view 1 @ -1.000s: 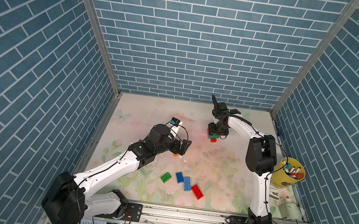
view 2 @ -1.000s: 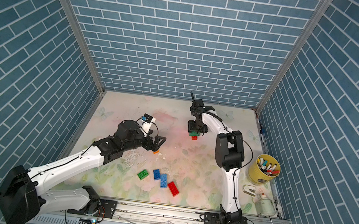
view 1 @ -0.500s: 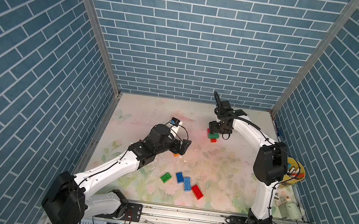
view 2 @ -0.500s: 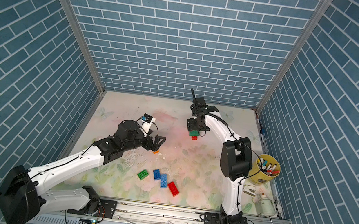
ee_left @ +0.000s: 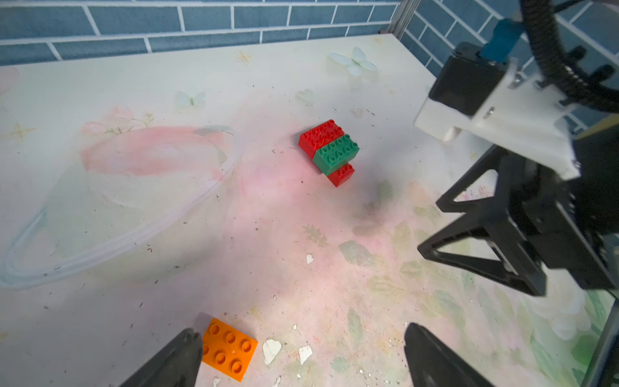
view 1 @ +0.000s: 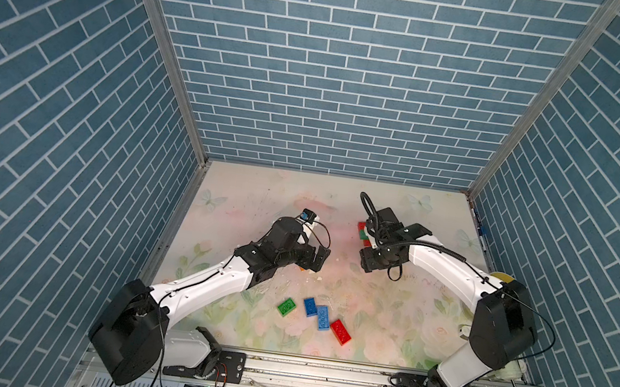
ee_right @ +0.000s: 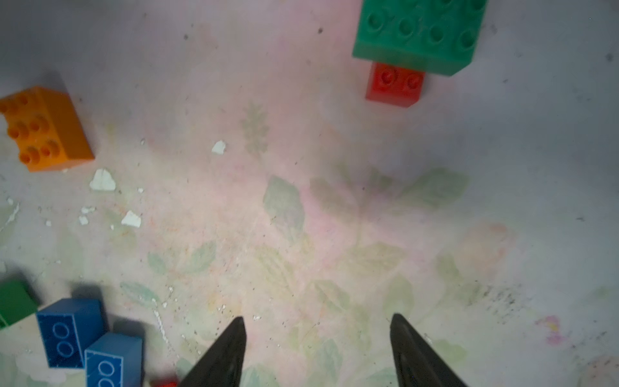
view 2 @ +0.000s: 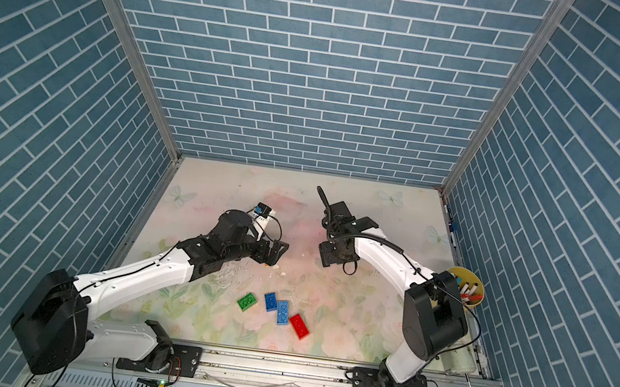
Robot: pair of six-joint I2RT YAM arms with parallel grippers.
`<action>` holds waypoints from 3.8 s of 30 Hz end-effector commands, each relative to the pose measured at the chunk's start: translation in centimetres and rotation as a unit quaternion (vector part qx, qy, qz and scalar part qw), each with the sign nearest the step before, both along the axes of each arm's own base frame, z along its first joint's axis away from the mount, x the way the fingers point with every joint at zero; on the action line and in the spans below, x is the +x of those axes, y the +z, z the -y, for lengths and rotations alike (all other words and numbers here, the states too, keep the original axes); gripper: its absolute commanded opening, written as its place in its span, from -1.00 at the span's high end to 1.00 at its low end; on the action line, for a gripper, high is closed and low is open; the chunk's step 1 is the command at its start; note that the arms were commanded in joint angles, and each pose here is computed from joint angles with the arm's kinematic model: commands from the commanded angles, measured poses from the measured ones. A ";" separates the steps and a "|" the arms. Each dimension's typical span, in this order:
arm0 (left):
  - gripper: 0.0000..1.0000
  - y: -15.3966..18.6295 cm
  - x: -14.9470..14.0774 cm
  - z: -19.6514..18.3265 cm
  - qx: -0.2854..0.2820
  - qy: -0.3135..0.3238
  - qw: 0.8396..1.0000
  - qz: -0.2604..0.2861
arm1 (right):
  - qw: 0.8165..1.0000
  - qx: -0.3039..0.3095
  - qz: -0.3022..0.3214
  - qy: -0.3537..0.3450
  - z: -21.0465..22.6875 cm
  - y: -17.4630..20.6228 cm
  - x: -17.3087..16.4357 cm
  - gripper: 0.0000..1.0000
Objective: Assemble a rectangle with lego
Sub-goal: Pick up the lego brick from the center of the board.
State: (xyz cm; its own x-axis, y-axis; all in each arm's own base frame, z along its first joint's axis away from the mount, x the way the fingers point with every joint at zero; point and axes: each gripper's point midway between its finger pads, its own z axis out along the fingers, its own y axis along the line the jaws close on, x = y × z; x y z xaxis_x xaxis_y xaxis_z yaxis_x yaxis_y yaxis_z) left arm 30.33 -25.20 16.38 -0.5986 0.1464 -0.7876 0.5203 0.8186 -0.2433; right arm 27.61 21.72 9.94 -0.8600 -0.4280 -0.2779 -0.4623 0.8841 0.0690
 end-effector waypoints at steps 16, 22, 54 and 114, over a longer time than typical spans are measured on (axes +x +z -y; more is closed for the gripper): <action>-0.99 -0.1 2.1 -3.8 0.053 0.134 0.989 0.002 | 0.973 0.052 -0.100 0.199 -6.9 -3.4 -16.5 -0.37; -1.00 0.1 2.1 -5.7 0.053 0.188 0.981 0.006 | 0.970 0.017 -0.122 0.210 -6.3 -5.3 -17.7 -0.29; -1.00 10.3 0.6 -5.4 -0.053 0.130 0.970 0.200 | 0.981 0.195 0.001 0.003 -1.3 4.0 -5.9 0.71; -0.66 11.2 -7.4 8.1 -0.034 -0.284 0.844 0.453 | 0.819 0.529 -0.098 0.198 -7.7 18.0 -8.5 0.69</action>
